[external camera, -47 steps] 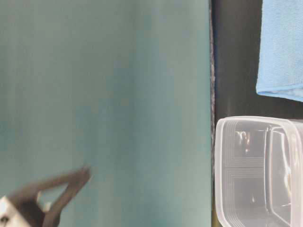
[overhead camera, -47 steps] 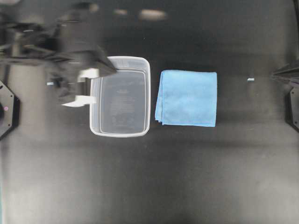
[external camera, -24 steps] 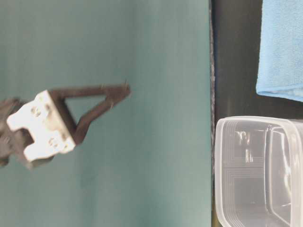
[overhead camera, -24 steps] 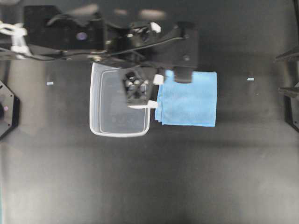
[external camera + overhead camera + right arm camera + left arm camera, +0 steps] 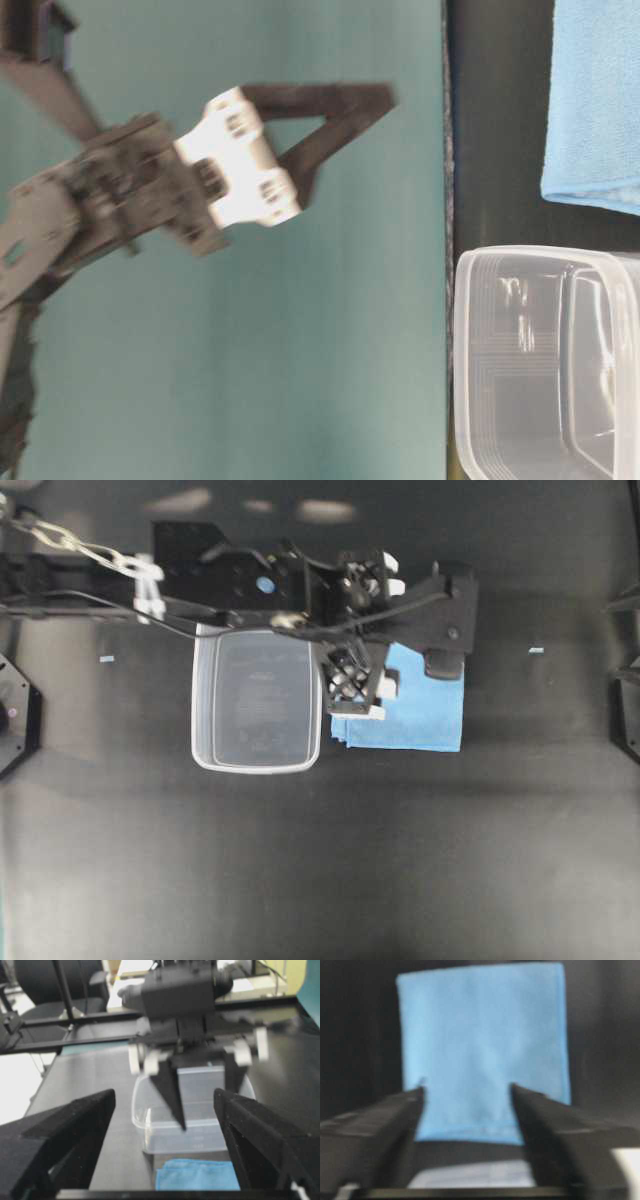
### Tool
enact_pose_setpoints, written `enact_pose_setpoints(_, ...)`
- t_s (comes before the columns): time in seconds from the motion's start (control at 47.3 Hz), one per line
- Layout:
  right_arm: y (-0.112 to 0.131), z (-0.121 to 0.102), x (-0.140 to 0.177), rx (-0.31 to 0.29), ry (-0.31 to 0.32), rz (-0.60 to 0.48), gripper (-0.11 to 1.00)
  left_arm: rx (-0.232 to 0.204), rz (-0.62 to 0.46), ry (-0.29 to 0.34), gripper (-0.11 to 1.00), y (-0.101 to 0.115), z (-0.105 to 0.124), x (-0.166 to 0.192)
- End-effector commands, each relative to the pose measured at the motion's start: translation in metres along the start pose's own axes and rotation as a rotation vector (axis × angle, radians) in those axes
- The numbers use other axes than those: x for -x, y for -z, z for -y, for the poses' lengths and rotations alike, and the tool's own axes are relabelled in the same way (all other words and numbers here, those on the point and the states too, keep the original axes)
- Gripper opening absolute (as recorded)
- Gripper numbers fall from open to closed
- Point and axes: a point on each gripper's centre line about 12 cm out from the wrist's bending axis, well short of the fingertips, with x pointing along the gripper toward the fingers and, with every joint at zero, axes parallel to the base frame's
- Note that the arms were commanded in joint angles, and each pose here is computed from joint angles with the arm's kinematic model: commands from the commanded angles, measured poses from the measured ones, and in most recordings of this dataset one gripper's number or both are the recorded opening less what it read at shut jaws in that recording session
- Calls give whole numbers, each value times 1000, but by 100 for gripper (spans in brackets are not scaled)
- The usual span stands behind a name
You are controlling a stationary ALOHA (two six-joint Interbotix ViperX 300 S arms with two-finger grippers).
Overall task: Place the blue towel into the container with the left arm.
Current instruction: 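Move the left gripper over the blue towel and lower it open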
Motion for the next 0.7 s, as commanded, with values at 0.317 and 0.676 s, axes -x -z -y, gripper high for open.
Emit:
enact_pose_setpoints(0.317,-11,0,6,-7,6,30,76,37,-118,21,90,28,7,-79)
enact_pose_setpoints(0.676,-10,0,6,-10,6,22,76,31,-157,36,90,43,19,-113)
